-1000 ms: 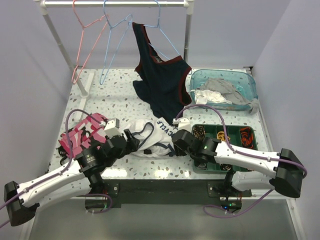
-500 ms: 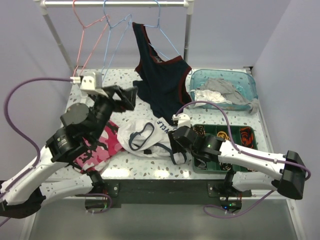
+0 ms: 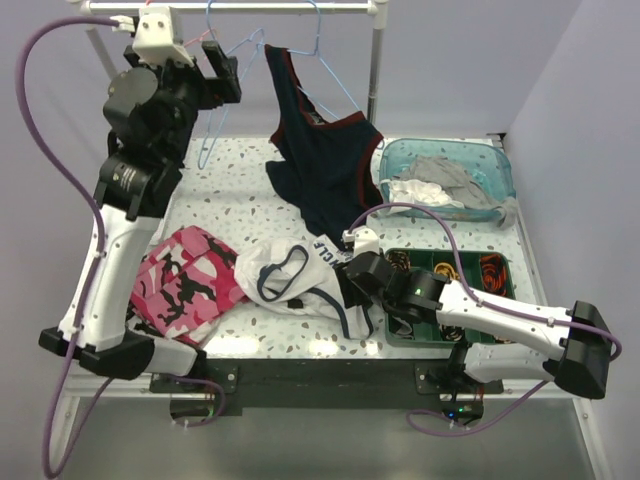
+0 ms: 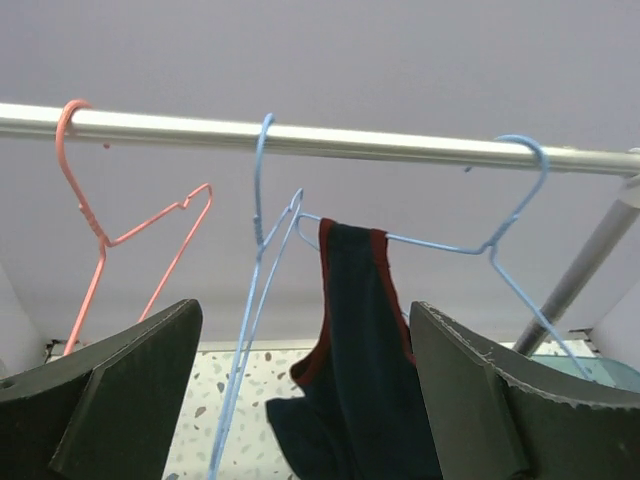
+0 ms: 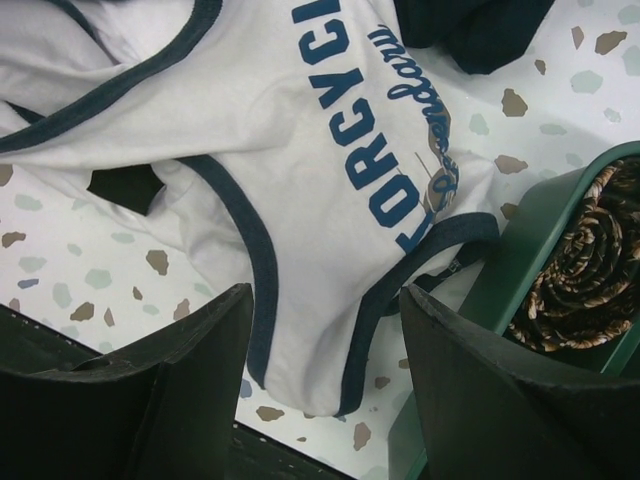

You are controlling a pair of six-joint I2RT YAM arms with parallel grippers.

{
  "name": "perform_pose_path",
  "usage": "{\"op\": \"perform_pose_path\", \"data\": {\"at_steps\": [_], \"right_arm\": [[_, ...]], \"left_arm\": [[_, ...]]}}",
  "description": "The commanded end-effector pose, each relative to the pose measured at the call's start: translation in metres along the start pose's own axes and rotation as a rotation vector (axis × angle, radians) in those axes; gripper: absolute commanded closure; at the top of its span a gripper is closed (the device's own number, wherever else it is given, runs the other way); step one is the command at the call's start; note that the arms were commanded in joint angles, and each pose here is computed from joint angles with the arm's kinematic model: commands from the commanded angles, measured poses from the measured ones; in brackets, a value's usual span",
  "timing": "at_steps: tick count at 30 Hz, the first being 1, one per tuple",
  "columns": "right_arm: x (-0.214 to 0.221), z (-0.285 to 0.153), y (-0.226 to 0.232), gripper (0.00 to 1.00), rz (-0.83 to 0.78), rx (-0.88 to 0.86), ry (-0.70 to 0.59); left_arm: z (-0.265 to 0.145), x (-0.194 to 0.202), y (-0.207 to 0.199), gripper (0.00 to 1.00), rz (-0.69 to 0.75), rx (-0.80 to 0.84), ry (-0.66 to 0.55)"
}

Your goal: Place the tank top on the hanger

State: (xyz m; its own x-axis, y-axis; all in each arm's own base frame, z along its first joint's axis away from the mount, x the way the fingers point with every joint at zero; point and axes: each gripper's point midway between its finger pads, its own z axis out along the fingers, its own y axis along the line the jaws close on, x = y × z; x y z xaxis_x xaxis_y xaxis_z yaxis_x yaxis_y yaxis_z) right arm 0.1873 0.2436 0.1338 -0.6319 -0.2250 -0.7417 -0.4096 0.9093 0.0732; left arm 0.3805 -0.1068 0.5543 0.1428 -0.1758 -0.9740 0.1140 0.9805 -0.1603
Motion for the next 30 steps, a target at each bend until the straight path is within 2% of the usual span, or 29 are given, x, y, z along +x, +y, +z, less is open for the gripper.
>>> {"op": "perform_pose_path", "data": {"at_steps": [1, 2, 7, 11, 13, 22, 30], "right_arm": [[-0.026, -0.010, 0.014, 0.36, 0.006, -0.064, -0.054], [-0.026, -0.011, 0.015, 0.35, 0.005, -0.068, -0.056], [-0.026, -0.014, 0.014, 0.36, 0.003, -0.076, -0.057], [-0.025, -0.013, 0.012, 0.36, 0.003, -0.071, -0.067], [-0.023, -0.012, 0.012, 0.36, 0.001, -0.072, -0.064], [-0.022, -0.010, 0.014, 0.36, 0.005, -0.080, -0.062], [-0.019, -0.006, 0.015, 0.36, 0.012, -0.077, -0.055]], "left_arm": [[0.014, 0.011, 0.021, 0.10, 0.001, 0.079, 0.071], [0.019, 0.020, 0.012, 0.10, -0.004, 0.168, 0.100], [0.038, 0.044, 0.040, 0.11, -0.043, 0.202, 0.174], [0.046, 0.056, 0.043, 0.15, -0.021, 0.233, 0.196], [0.052, 0.071, 0.046, 0.22, -0.013, 0.225, 0.237], [0.066, 0.107, 0.068, 0.30, 0.035, 0.144, 0.320], [0.073, 0.127, 0.059, 0.40, 0.105, 0.149, 0.358]]}}
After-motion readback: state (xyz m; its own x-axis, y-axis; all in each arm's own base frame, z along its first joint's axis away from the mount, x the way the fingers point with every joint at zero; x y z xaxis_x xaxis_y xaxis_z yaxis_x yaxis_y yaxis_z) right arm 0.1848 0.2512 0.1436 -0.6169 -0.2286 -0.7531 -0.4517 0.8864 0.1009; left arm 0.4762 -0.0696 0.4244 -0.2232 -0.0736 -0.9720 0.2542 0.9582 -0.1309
